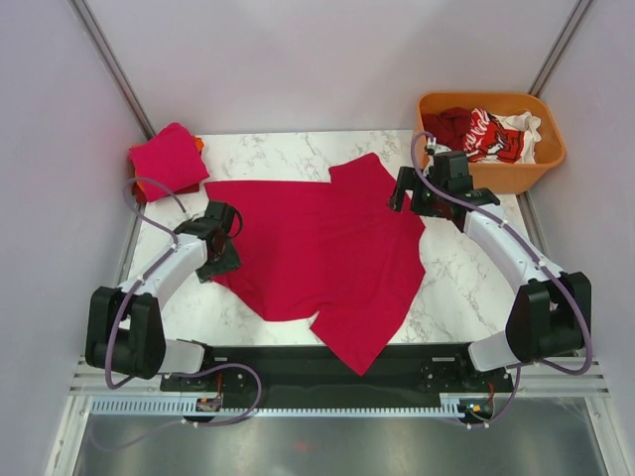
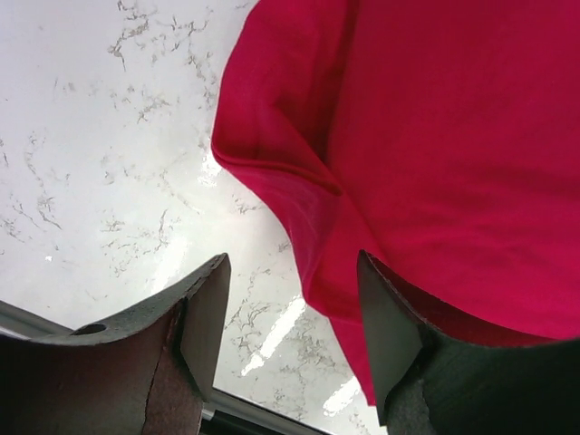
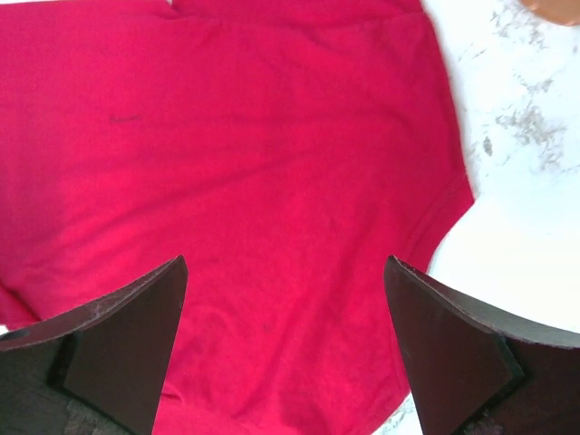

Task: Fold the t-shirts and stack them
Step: Flatten the tshirt out

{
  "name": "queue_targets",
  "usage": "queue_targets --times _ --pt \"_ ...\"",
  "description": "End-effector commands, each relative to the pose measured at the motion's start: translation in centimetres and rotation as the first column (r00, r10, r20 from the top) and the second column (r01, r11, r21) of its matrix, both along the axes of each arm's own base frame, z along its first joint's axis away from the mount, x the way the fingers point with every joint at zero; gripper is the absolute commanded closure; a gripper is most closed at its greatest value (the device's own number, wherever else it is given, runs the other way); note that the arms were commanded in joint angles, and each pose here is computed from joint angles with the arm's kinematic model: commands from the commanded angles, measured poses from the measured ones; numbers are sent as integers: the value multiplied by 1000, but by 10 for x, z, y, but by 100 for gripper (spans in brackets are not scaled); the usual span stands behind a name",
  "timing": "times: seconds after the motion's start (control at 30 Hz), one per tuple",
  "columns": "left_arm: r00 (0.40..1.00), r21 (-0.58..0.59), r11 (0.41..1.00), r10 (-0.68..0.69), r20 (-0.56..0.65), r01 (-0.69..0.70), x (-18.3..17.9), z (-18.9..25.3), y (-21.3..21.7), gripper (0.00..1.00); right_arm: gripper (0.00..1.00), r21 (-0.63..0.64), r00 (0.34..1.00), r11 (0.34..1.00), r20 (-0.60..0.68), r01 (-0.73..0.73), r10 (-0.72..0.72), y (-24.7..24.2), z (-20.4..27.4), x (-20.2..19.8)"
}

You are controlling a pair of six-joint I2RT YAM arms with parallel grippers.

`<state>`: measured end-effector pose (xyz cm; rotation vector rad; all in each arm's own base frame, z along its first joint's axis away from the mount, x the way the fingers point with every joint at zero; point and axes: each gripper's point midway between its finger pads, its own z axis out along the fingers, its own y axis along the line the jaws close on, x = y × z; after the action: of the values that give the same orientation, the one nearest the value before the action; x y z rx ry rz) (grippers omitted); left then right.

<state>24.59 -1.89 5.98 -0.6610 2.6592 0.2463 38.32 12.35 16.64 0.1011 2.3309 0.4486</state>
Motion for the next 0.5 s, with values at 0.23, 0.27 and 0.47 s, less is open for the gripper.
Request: queue_targets --times 0.23,0.27,0.47 --pt "995 61 994 82 50 -85 26 -14 9 46 2 38 995 997 73 -65 62 15 30 -13" --pt "995 67 994 83 47 -87 27 -15 10 54 2 36 995 997 73 -69 66 16 30 -14" --pt "994 104 989 99 56 -104 29 -14 16 98 2 35 994 996 62 -87 85 21 24 -17"
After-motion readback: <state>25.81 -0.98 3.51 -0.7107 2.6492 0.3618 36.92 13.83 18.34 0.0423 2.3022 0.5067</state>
